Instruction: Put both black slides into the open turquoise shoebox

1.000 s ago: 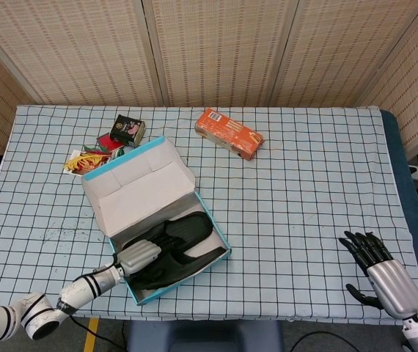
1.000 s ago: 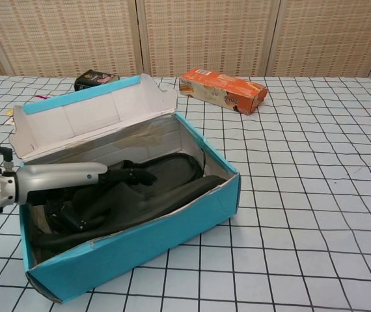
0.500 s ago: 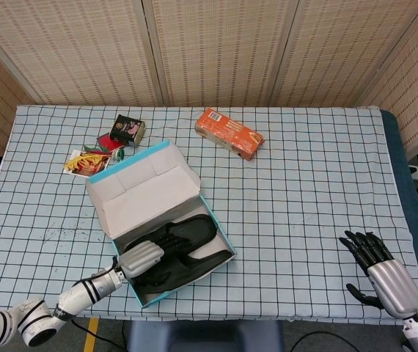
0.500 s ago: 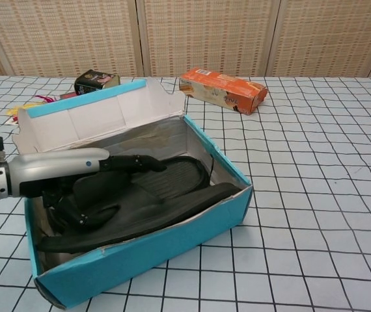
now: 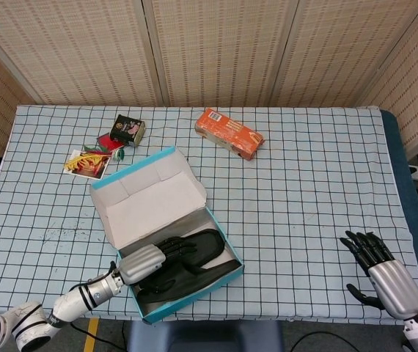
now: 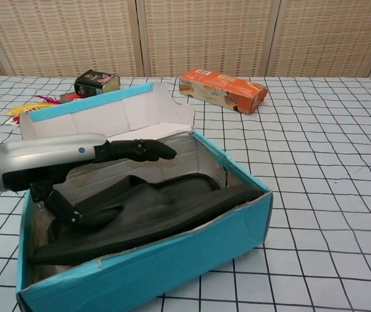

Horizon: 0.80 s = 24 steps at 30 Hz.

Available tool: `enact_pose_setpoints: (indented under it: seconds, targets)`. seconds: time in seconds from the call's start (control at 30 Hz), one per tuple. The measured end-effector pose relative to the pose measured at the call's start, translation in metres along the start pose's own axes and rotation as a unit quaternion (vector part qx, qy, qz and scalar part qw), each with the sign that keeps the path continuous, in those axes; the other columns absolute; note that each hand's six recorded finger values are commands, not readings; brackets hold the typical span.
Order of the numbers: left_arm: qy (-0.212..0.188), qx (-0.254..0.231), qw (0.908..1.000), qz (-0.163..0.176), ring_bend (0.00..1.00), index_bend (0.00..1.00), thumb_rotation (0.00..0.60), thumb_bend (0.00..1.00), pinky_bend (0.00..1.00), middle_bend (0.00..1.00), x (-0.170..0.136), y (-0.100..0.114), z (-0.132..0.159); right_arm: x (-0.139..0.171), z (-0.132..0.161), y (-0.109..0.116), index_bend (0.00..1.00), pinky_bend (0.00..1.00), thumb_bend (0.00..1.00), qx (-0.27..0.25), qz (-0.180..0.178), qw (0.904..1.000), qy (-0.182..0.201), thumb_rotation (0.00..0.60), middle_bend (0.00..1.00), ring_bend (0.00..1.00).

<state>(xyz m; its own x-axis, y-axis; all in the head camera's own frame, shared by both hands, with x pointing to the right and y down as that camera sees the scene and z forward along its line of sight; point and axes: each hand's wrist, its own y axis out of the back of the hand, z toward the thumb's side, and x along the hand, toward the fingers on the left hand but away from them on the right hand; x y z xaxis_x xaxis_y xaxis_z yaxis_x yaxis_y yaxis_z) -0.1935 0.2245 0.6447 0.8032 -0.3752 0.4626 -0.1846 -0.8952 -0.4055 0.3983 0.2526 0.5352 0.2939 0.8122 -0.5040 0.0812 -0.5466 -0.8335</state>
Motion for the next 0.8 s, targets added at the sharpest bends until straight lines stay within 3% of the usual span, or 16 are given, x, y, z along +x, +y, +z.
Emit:
enact_pose_setpoints:
  seconds: [0.23, 0.53, 0.67, 0.8]
  targets:
    - [0.014, 0.009, 0.9993, -0.034, 0.00, 0.00, 0.600, 0.45, 0.04, 0.00, 0.002, -0.019, -0.007, 0.000, 0.000, 0.000, 0.00, 0.00, 0.17, 0.000, 0.000, 1.0000, 0.000, 0.600, 0.00, 0.00]
    - [0.024, 0.025, 0.9992, -0.020, 0.00, 0.00, 0.600, 0.45, 0.04, 0.00, 0.005, -0.019, -0.016, -0.005, 0.005, -0.004, 0.00, 0.00, 0.17, 0.010, -0.002, 0.9999, 0.011, 0.600, 0.00, 0.00]
    - [0.022, 0.029, 0.9992, -0.015, 0.00, 0.00, 0.600, 0.45, 0.04, 0.00, 0.004, -0.015, -0.013, -0.016, 0.027, -0.016, 0.00, 0.00, 0.17, 0.013, 0.013, 0.9981, 0.060, 0.600, 0.00, 0.00]
    - [0.016, 0.036, 0.9992, -0.010, 0.00, 0.00, 0.600, 0.45, 0.04, 0.00, 0.005, -0.013, -0.007, -0.035, 0.063, -0.026, 0.00, 0.00, 0.17, 0.035, 0.024, 0.9901, 0.133, 0.600, 0.00, 0.00]
